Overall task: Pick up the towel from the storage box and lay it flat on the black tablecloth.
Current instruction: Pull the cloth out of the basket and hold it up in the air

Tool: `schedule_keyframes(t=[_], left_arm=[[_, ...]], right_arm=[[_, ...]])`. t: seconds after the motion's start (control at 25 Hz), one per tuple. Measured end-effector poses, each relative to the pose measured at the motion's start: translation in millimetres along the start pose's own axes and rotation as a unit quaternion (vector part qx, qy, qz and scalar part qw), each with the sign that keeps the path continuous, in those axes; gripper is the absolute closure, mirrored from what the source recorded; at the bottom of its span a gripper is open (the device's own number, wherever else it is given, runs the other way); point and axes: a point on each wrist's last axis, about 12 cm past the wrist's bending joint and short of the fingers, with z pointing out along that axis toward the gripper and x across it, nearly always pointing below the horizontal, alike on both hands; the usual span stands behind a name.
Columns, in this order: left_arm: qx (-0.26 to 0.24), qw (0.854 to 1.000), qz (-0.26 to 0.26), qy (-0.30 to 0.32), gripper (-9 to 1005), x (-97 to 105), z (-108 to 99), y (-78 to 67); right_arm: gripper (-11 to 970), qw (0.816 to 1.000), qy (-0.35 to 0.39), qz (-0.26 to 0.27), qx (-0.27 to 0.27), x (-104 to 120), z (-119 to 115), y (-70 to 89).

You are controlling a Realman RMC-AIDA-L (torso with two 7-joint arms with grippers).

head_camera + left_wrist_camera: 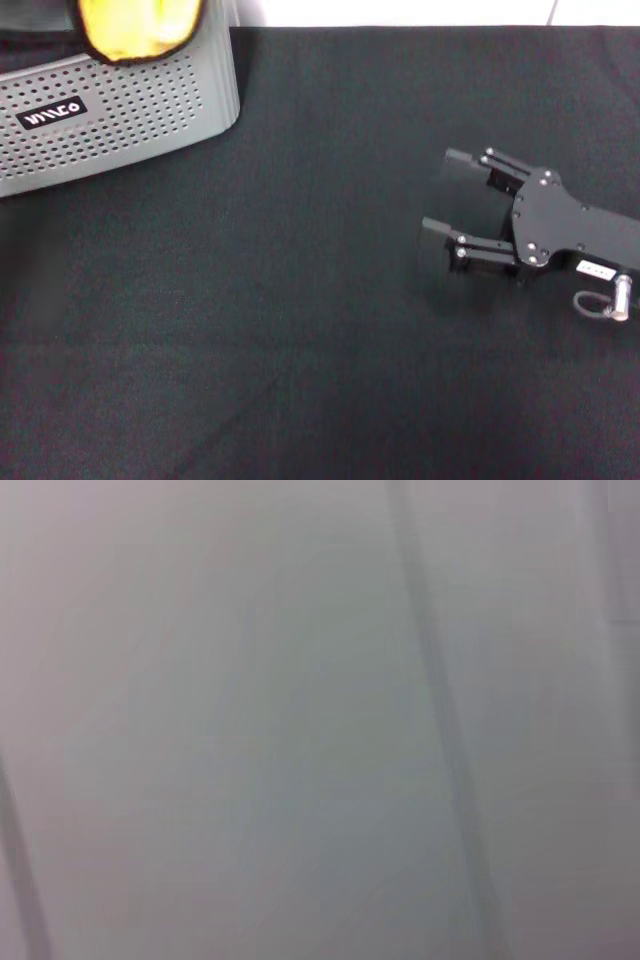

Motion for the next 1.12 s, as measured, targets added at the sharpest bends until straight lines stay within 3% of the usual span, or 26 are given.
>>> schedule_keyframes(t=[0.36,0.84,1.12], left_arm=[[0.094,0.987,-0.038,-0.124,986,-31.0,-32.9,-5.6],[0.130,0.978,-0.046,-0.155,986,-40.6,-26.3,-13.5],[0.141,0.976,-0.050,-0.159,986,-42.1,-23.6,-16.6]], right_arm=[[91,0.999,-0.016,-0.027,0.005,-5.5,-1.5,-2.0],[90,0.995,-0.046,-0.080,-0.033,-4.2,-5.3,15.9],[107,0.991,-0.067,-0.108,-0.045,-10.2,7.2,15.4]])
